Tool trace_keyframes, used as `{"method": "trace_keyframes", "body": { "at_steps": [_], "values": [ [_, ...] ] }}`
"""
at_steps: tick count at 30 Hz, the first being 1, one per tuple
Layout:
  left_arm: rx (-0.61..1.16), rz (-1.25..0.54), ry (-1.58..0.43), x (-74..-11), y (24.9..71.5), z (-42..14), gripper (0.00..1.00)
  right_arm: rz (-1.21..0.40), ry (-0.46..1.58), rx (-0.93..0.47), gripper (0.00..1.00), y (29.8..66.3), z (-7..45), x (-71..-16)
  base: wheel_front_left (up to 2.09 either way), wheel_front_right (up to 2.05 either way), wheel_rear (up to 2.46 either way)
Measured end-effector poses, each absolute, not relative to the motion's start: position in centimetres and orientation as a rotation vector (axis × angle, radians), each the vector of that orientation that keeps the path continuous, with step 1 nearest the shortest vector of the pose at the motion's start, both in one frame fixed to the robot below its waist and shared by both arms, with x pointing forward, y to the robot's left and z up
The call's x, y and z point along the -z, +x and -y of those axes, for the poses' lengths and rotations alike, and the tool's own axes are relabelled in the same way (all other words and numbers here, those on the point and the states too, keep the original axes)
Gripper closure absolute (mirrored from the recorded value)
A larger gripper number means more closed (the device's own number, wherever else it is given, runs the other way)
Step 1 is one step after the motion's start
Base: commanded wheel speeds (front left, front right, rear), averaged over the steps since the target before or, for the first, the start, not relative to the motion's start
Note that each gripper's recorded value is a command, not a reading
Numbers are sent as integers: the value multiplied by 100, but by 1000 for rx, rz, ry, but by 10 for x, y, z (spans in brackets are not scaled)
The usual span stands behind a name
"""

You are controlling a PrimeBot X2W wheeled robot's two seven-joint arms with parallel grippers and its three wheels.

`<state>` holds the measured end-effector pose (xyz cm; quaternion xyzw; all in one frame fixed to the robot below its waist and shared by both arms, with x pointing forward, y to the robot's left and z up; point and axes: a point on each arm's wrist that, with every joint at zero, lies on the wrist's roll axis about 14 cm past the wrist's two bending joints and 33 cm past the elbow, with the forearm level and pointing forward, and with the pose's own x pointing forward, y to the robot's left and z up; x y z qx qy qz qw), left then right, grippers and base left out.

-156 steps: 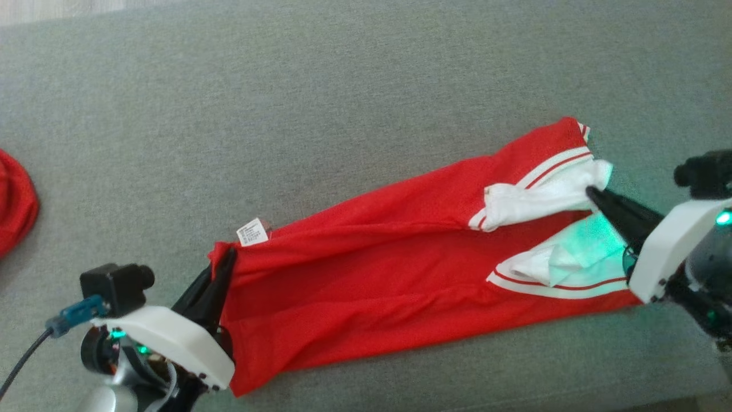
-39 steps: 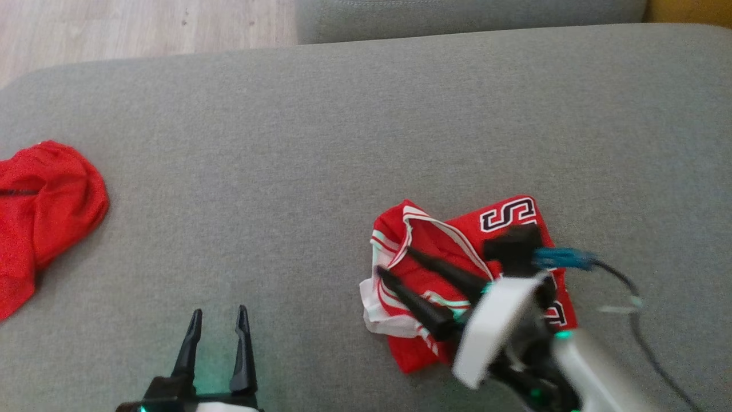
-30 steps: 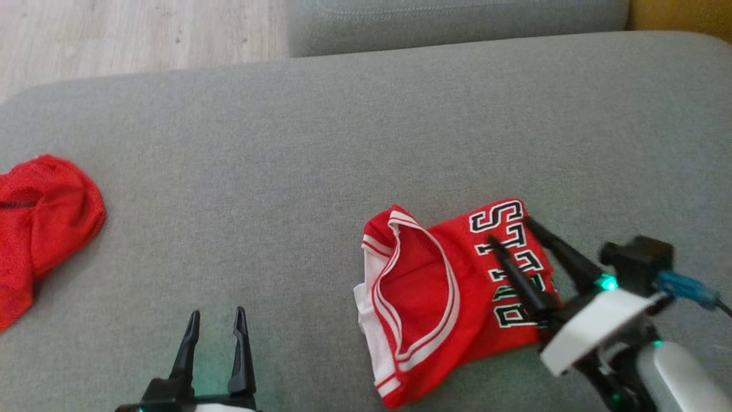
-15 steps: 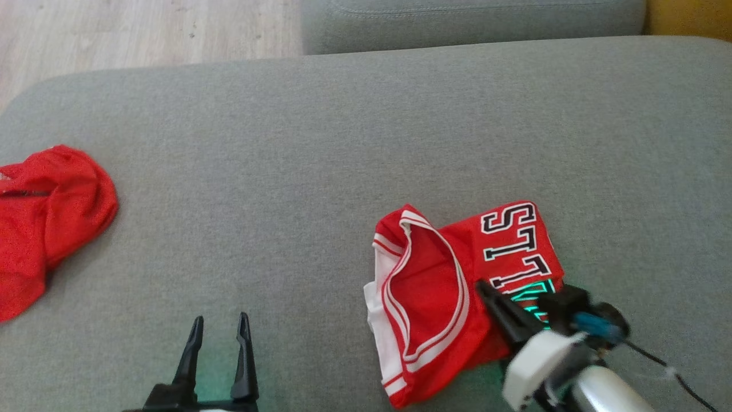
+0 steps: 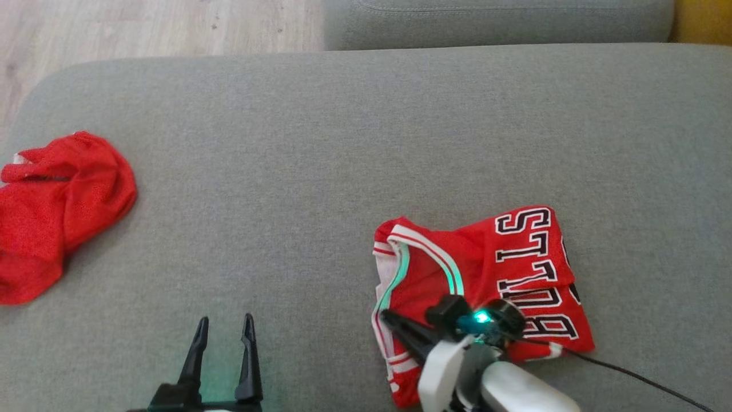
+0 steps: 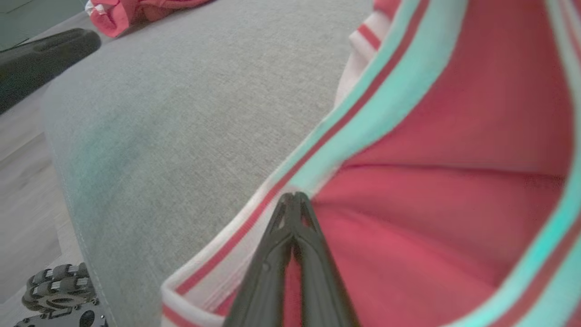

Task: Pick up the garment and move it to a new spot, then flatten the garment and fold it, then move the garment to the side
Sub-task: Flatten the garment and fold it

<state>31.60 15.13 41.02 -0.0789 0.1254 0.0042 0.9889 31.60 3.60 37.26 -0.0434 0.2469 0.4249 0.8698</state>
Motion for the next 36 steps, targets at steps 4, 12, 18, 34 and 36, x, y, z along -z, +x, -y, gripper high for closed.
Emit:
{"method": "trace_keyframes", "body": {
  "at_steps": [4, 12, 18, 34, 36],
  "values": [
    [-9, -254, -158, -410, 313, -151, 0, -533, -123, -959, 99, 305, -52, -371, 0, 0, 0],
    [-7, -225, -172, -418, 317, -151, 0, -411, -31, -922, 73, 318, -54, -400, 0, 0, 0],
    [13, -183, -171, -430, 323, -147, 0, -201, -3, -703, 0, 372, 18, -450, 0, 0, 0],
    [51, -138, -153, -441, 310, -147, 0, -156, 62, -188, 0, 337, 182, -442, 0, 0, 0],
    [58, -136, -151, -442, 311, -146, 0, -172, 87, -177, 0, 333, 179, -436, 0, 0, 0]
  ]
}}
